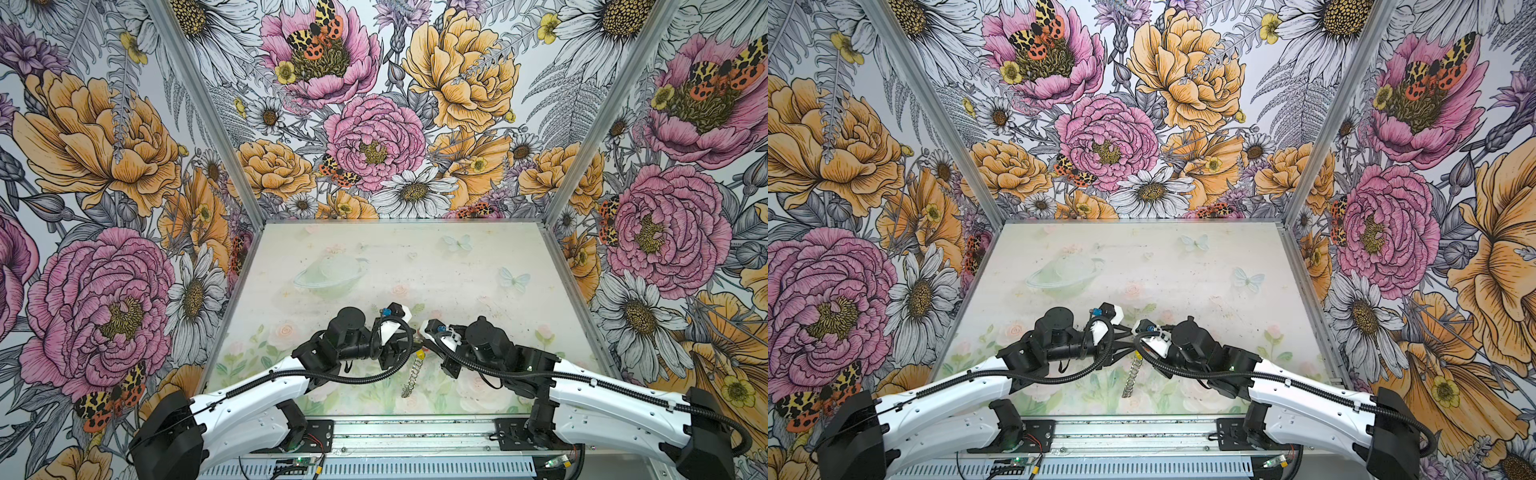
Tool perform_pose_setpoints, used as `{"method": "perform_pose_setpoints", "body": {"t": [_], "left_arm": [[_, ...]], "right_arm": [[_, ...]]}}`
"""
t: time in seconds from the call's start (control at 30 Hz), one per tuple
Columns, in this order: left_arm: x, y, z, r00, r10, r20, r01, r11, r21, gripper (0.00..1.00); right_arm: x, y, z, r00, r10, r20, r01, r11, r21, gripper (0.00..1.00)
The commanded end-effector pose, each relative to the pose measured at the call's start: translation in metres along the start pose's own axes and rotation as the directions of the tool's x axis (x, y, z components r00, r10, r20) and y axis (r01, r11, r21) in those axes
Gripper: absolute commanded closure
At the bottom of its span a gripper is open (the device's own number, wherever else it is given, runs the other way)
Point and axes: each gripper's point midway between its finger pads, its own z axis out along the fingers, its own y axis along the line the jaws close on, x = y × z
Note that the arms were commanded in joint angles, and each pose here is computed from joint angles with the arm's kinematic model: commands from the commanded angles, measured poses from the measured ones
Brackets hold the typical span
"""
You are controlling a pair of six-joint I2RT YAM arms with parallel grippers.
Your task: Put the keys on the keyring
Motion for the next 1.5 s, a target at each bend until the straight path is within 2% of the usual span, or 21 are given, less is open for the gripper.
{"method": "perform_pose_setpoints", "body": {"t": [0.0,0.63,0.7,0.87,1.17,1.27,1.47], "left_arm": [[-0.003,0.005,0.004,1.000,0.013,-0.017,-0.014,1.000,-0.026,0.56],[-0.003,0.011,-0.001,1.000,-0.014,-0.006,0.013,0.998,-0.062,0.75],[-0.002,0.013,-0.002,1.000,-0.019,-0.009,0.018,0.997,-0.069,0.75],[0.002,0.015,-0.004,1.000,-0.017,-0.015,0.016,0.997,-0.081,0.61],[-0.010,0.011,-0.012,1.000,0.003,0.023,-0.001,0.997,-0.079,0.56],[-0.010,0.011,-0.011,1.000,0.007,0.020,-0.005,0.997,-0.080,0.56],[-0.007,0.013,-0.005,1.000,0.003,-0.005,-0.004,0.997,-0.083,0.64]], "right_arm": [[-0.033,-0.002,-0.008,0.996,0.003,0.094,-0.003,1.000,0.005,1.00],[-0.029,-0.003,-0.006,0.997,-0.006,0.083,0.005,1.000,0.014,1.00],[-0.030,-0.003,-0.005,0.997,-0.006,0.083,0.005,1.000,0.014,1.00],[-0.031,-0.004,-0.007,0.996,-0.006,0.087,0.004,1.000,0.016,1.00],[-0.030,-0.002,-0.004,0.997,-0.008,0.080,0.007,1.000,0.007,1.00],[-0.032,-0.001,-0.006,0.996,-0.007,0.087,0.006,1.000,0.007,1.00],[-0.032,0.001,-0.005,0.996,-0.007,0.088,0.008,1.000,-0.005,1.00]]}}
